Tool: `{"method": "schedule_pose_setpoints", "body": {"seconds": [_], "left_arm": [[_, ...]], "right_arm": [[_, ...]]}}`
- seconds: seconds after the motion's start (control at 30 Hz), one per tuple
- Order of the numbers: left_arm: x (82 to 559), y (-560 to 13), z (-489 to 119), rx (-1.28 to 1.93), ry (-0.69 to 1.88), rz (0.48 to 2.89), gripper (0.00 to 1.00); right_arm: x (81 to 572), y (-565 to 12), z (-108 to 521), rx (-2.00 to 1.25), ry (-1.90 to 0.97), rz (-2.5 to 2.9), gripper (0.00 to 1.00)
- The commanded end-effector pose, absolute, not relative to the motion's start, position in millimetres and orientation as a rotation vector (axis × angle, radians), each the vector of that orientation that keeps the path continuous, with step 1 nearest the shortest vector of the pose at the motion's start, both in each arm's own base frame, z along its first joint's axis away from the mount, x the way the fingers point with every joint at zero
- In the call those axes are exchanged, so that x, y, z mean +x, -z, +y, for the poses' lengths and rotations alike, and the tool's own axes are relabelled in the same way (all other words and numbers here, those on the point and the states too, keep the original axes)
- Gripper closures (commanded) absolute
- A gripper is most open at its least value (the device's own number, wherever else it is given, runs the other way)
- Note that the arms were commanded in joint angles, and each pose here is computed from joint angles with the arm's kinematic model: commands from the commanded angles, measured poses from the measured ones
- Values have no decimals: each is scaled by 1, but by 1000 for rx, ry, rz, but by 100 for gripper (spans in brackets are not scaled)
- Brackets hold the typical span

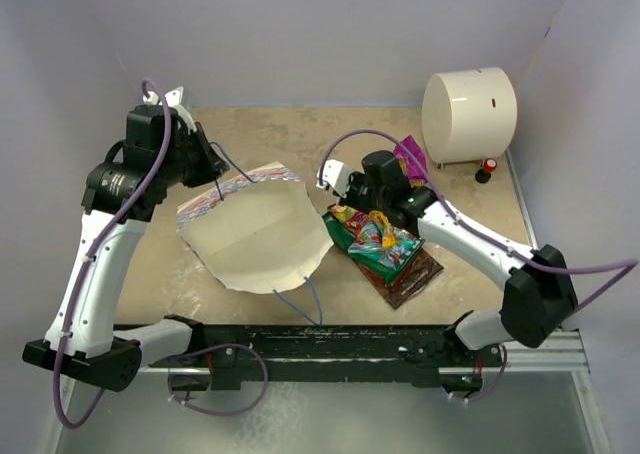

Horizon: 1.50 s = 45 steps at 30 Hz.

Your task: Take the snacks out of the paper bag

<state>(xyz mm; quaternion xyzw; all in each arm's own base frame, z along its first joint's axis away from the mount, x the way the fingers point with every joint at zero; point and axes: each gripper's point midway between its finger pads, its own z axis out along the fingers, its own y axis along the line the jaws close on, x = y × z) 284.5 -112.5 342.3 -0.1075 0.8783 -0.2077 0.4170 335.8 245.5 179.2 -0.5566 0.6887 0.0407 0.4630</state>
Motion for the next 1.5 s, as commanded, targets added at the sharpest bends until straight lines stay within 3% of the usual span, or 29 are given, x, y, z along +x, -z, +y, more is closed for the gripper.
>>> {"method": "schedule_pose_setpoints", "body": {"seconds": [0.0,0.43,0.7,0.8,0.93,1.1,1.27,1.47], "left_arm": [[282,-360,-95,-341,451,2148,100],[273,-359,-93,-330,450,2151,100],[268,-358,-88,-338,434,2146,100],[268,-360,-89,-336,437,2142,100],[269,-362,-90,-334,441,2138,100],[269,-364,-90,-331,443,2133,100],[270,-367,-91,-332,457,2127,100],[272,-379,-104,-350,550,2116,100]], "right_arm": [[354,-198,254,-1334,-66,1647,100],[357,-140,247,-1497,19,1630,100],[340,-135,245,-1534,-50,1669,98],[330,-137,247,-1541,-113,1700,89],[311,-153,254,-1525,-235,1687,66],[284,-189,261,-1493,-383,1637,50],[282,-251,255,-1326,-356,1520,27],[297,-322,230,-1074,-212,1442,11]]}}
